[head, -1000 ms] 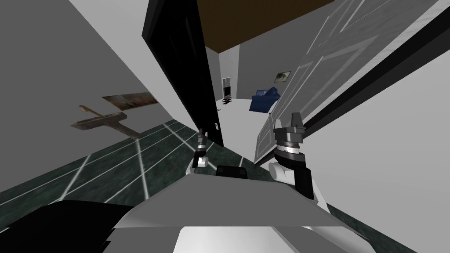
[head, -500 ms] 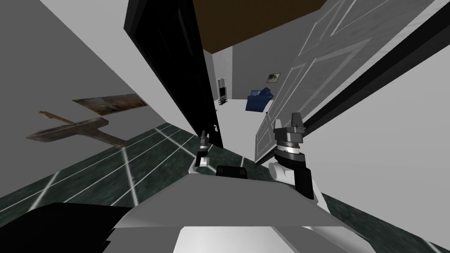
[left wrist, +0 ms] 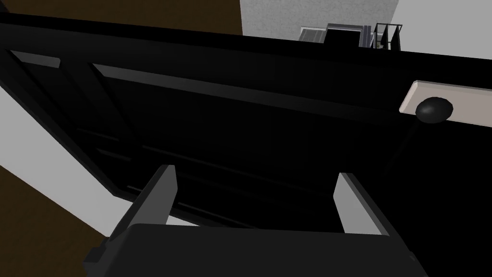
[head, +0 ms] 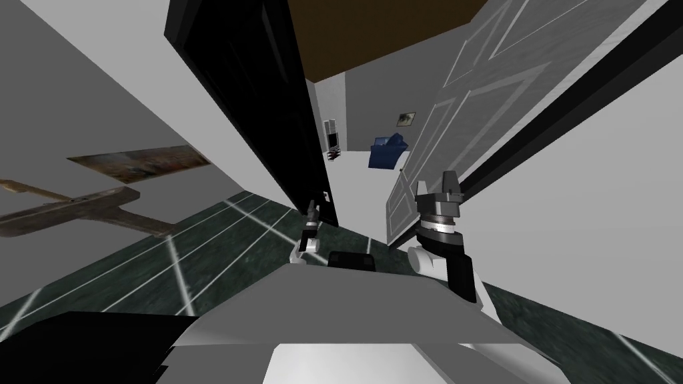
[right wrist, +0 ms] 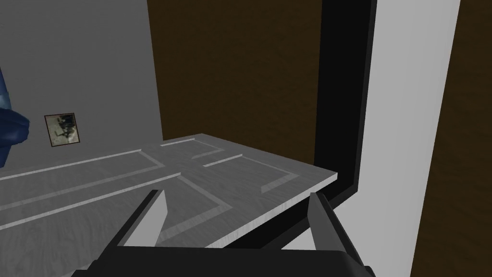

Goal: Push the door open

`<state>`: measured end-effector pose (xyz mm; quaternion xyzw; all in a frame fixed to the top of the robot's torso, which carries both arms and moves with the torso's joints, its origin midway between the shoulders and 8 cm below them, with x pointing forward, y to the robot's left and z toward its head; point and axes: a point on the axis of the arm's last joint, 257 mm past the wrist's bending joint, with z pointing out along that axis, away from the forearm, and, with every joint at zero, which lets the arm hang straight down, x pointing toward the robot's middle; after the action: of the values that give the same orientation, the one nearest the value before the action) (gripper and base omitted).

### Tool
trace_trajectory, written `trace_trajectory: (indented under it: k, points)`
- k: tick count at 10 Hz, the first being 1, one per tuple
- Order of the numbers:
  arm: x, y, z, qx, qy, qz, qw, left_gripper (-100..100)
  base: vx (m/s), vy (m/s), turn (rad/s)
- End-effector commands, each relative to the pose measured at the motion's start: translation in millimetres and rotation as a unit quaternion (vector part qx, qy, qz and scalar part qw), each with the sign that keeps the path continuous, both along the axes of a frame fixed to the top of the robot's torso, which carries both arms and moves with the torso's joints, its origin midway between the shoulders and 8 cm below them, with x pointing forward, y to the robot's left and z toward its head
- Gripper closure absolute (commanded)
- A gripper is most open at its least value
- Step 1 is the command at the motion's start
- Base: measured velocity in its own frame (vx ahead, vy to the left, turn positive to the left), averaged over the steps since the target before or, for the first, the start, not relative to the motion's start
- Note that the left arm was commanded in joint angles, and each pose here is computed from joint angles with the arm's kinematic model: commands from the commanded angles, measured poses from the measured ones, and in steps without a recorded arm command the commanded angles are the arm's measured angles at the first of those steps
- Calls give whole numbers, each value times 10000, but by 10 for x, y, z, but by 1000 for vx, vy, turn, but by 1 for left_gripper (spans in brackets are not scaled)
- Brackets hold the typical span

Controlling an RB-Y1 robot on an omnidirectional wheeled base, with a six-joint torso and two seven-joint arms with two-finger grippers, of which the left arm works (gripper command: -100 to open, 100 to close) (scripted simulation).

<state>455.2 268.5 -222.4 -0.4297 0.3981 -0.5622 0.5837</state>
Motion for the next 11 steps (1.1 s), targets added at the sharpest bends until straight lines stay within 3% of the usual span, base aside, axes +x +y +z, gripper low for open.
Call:
trace_trajectory:
  k: [1, 6, 11]
  points:
    - [0, 2, -100, 15, 88, 4, 10000, -100, 44, 97, -50]
    - [80, -75, -496, 80, 431, -8, 9990, -100, 32, 126, -152]
    - [111, -185, -906, 112, 810, -38, 9966, -100, 27, 127, -141]
